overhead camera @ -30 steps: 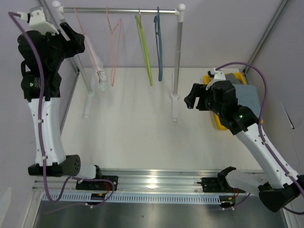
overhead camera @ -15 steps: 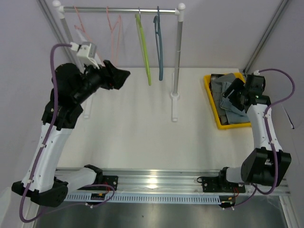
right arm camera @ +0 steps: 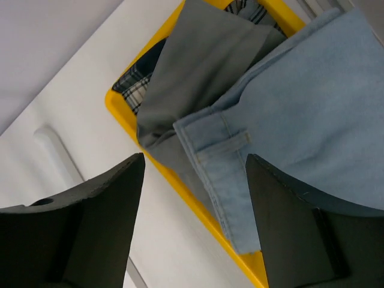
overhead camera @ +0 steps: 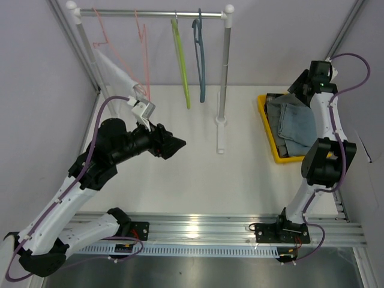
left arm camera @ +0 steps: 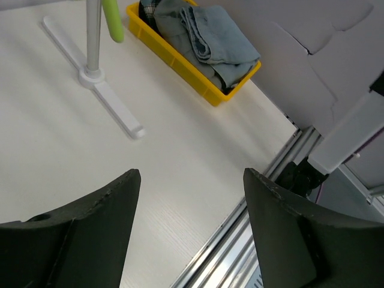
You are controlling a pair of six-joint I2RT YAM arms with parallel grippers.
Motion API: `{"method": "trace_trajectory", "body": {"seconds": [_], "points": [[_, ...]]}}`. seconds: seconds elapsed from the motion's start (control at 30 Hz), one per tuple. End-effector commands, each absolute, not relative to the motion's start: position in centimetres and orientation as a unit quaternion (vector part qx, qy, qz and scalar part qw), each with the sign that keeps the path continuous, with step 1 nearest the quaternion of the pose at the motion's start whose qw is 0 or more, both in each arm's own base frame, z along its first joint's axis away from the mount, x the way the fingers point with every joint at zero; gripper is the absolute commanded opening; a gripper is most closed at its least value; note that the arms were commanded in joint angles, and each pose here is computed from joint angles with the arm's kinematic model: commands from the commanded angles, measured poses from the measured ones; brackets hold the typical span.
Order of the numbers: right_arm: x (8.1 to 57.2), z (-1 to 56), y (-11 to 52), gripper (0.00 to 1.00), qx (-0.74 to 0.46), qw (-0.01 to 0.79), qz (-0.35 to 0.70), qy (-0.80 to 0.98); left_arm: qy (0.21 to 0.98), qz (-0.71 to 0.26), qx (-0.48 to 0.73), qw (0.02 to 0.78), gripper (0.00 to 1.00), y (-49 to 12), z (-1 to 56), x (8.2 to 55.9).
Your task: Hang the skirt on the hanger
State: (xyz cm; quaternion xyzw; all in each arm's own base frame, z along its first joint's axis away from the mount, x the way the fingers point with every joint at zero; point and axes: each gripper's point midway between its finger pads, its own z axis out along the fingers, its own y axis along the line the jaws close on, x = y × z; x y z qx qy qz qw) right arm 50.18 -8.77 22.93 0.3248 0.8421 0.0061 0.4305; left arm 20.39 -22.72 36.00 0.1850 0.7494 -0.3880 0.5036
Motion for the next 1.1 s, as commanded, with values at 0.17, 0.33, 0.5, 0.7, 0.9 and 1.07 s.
{"method": "trace_trajectory", "body": {"seconds": [0.17, 0.33, 0.5, 0.7, 0.9, 1.07], "points": [[53.3, 17.2, -10.4, 0.73, 0.325, 0.375, -0.038, 0.867, 0.752, -0.404, 0.194, 0.484, 0.74, -23.6, 33.8, 19.0], [52.5, 14.9, -9.6, 0.73, 0.317, 0.355, -0.048, 0.878, 0.762, -0.398, 0.195, 0.471, 0.73, -23.9, 32.1, 19.2], [51.3, 15.0, -9.8, 0.59, 0.325, 0.359, -0.053, 0.873, 0.768, -0.393, 0.201, 0.465, 0.73, -24.1, 31.1, 19.5], [50.1, 17.8, -10.0, 0.42, 0.332, 0.385, -0.050, 0.860, 0.774, -0.396, 0.205, 0.450, 0.73, -24.8, 29.5, 19.7], [48.4, 21.9, -10.4, 0.08, 0.339, 0.413, -0.060, 0.843, 0.777, -0.404, 0.205, 0.438, 0.72, -25.6, 28.2, 20.0], [45.9, 29.4, -9.2, 0.00, 0.327, 0.473, -0.024, 0.818, 0.779, -0.410, 0.199, 0.431, 0.71, -26.1, 27.2, 20.3]]}}
